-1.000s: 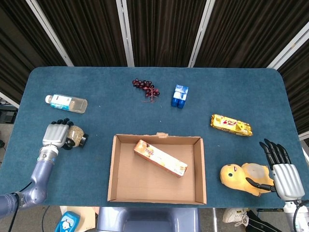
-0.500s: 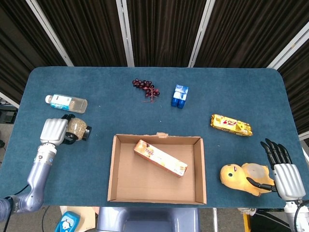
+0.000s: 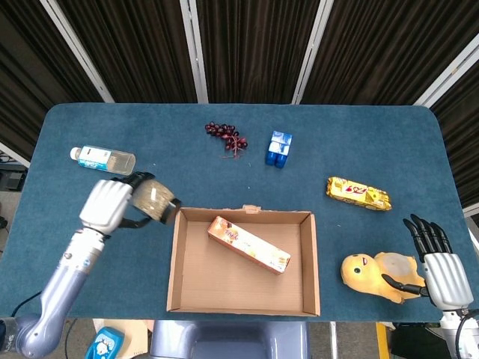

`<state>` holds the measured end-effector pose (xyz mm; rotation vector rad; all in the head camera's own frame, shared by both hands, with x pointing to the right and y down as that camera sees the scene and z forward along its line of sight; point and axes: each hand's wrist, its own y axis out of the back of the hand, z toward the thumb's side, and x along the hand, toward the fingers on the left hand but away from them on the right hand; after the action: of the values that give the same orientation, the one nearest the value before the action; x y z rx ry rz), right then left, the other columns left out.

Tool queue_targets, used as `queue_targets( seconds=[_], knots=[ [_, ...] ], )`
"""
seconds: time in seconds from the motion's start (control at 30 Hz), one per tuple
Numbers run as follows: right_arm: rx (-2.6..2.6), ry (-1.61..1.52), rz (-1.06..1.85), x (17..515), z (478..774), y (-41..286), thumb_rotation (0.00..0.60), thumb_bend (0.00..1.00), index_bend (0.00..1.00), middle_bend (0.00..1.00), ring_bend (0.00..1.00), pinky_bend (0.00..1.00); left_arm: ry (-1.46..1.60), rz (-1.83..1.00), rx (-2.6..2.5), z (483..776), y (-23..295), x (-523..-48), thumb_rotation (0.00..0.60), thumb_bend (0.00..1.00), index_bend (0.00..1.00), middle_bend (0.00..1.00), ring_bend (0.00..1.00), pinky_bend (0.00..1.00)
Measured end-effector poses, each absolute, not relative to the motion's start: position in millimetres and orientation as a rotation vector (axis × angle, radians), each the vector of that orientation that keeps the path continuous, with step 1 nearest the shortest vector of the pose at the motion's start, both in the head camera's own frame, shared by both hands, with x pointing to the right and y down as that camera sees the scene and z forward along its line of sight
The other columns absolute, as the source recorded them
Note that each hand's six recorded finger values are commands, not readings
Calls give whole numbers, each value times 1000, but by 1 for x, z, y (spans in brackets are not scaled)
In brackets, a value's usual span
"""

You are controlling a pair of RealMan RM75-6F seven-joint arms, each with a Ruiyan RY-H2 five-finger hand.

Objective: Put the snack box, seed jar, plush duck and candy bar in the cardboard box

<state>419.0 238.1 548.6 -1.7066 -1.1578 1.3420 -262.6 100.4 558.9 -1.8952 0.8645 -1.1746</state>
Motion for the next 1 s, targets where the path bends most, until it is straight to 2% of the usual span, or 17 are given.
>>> queue_targets(
  seconds=[0.1, 0.17, 0.27, 0.33, 0.43, 0.53, 0.77, 1.0],
  knots=[
    [-1707, -1159, 1341, 419, 548, 238, 600, 38, 0, 0, 0, 0, 819, -1068, -1963, 550, 117, -232, 600, 508, 612, 454, 436, 466],
    [-1708, -1161, 1339, 419, 548, 238, 600, 38, 0, 0, 0, 0, 787, -1026, -2003, 551, 128, -215, 600, 466, 565, 395, 403, 432],
    [-1711, -1164, 1338, 420, 548, 238, 600, 39, 0, 0, 0, 0, 735, -992, -2052, 558, 144, -193, 600, 291, 370, 155, 209, 272],
    [-1713, -1167, 1338, 420, 547, 238, 600, 39, 0, 0, 0, 0, 687, -989, -2071, 565, 155, -182, 600, 155, 193, 16, 40, 125],
    [-1713, -1171, 1339, 422, 547, 237, 600, 38, 0, 0, 0, 0, 615, -1026, -2072, 575, 165, -176, 600, 72, 63, 0, 0, 19],
    [-1714, -1172, 1340, 422, 547, 237, 600, 38, 0, 0, 0, 0, 561, -1076, -2069, 583, 171, -176, 600, 55, 6, 0, 0, 0],
    [-1710, -1160, 1353, 423, 548, 238, 600, 38, 0, 0, 0, 0, 611, -1118, -2036, 574, 166, -194, 600, 55, 0, 0, 0, 0],
    [-1699, -1146, 1395, 425, 550, 239, 600, 27, 0, 0, 0, 0, 728, -1147, -1957, 555, 160, -241, 600, 56, 0, 0, 0, 0]
  ],
)
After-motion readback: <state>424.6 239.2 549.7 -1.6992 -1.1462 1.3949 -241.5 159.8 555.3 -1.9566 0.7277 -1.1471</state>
